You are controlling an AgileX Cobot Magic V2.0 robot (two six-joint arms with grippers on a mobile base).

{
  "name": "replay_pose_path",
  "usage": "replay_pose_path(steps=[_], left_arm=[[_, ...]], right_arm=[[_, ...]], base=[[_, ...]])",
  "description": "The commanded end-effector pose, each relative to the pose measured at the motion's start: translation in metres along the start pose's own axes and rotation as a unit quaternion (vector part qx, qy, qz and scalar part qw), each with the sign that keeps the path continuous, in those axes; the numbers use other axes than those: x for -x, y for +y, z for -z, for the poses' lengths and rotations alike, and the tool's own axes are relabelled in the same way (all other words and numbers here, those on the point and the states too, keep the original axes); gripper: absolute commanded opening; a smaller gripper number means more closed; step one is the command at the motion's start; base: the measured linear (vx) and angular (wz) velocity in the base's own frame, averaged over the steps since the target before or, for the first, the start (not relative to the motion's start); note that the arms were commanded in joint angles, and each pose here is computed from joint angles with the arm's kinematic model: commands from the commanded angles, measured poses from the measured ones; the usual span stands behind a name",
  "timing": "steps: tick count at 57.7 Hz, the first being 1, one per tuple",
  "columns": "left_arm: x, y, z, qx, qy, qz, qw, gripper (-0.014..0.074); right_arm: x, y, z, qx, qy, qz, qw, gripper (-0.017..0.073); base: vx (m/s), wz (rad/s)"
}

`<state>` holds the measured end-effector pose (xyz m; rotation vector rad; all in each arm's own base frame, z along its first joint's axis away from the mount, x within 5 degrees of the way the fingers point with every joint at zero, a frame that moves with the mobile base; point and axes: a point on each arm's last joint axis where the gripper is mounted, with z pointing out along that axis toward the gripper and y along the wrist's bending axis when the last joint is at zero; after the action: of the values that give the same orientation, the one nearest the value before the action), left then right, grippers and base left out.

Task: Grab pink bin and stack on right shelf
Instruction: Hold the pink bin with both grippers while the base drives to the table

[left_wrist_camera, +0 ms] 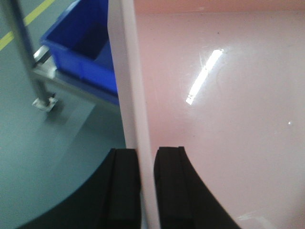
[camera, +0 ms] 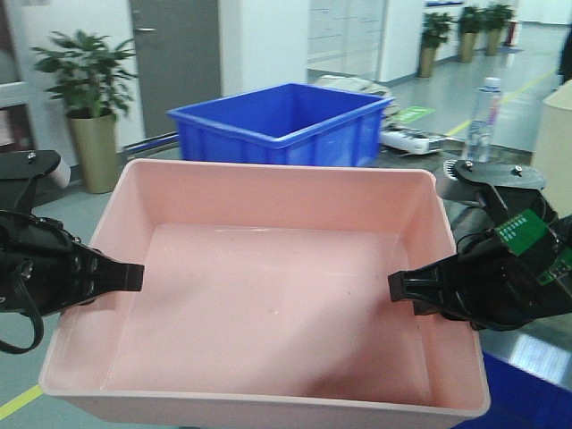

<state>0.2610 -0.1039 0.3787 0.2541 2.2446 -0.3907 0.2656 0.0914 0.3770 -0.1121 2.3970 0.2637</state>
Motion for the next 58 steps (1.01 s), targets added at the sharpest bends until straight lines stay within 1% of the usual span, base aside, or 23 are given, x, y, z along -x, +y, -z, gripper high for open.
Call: replay_pose_path(steps=[1,14,43,58], left_arm=[[0.0190,-0.0020,0.0203,0.001,-0.077,-0.017,0.997,-0.0001],[0.0190,-0.0020,0.0203,0.001,-0.077,-0.017,0.997,-0.0001],[0.0189,-0.0019,0.0198,0.001,-0.077,-0.017,0.997,-0.0001],[0.0184,-0.0010,0.0121,0.002,-0.068,-0.016,0.998,-0.0001]], right_arm=[[0.0142,-0.0020,0.0207,-0.004,-0.068,0.023,0.997,-0.0008],[0.0142,-0.0020,0.0207,-0.004,-0.068,0.023,0.997,-0.0008],[0.0142,-0.0020,0.0207,-0.004,-0.068,0.023,0.997,-0.0008],[0.0142,-0.0020,0.0207,-0.004,-0.069,0.023,0.997,-0.0008]], base=[[0.40,-0.56],[0.38,-0.62],[0.32,-0.73],[0.21,-0.45]])
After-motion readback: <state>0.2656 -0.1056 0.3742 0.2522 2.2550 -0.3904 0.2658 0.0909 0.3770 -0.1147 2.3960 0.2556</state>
